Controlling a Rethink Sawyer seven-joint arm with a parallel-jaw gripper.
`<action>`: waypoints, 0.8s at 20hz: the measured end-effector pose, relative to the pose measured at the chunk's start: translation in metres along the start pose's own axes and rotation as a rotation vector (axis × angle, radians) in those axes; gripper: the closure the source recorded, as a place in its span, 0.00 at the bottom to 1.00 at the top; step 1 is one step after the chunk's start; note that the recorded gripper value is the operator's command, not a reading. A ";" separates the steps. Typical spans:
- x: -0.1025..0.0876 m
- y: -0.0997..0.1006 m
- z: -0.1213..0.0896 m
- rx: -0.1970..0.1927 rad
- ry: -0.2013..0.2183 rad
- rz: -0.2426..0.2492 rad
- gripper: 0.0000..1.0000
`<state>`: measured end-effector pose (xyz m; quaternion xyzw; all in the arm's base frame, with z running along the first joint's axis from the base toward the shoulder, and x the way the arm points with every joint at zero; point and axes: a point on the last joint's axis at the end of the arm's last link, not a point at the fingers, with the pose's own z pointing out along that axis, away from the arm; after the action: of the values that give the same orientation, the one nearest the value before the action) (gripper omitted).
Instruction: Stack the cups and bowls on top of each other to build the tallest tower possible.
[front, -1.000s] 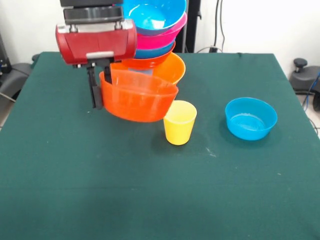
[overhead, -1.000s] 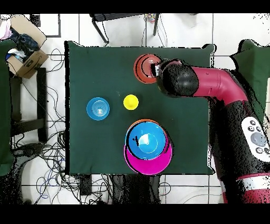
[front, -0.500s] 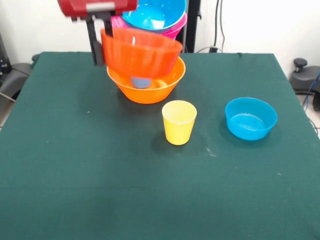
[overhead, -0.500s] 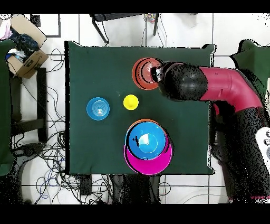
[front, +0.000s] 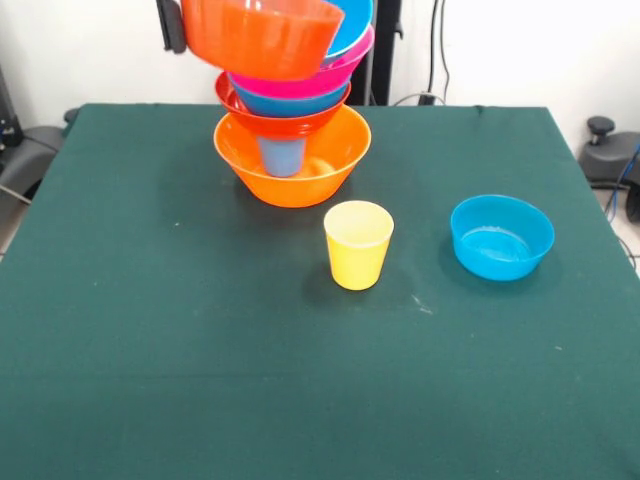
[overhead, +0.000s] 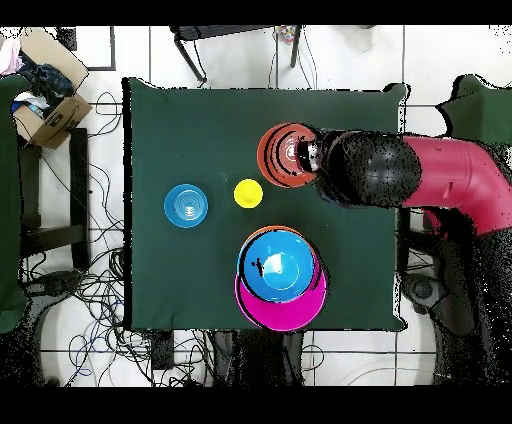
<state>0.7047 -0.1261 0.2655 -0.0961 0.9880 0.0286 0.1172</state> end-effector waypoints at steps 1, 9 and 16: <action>0.001 0.000 -0.004 0.000 -0.001 -0.002 1.00; 0.011 0.017 -0.012 -0.018 0.006 -0.036 1.00; 0.035 0.040 -0.004 -0.062 0.048 -0.076 1.00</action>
<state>0.6624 -0.0937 0.2628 -0.1380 0.9848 0.0526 0.0915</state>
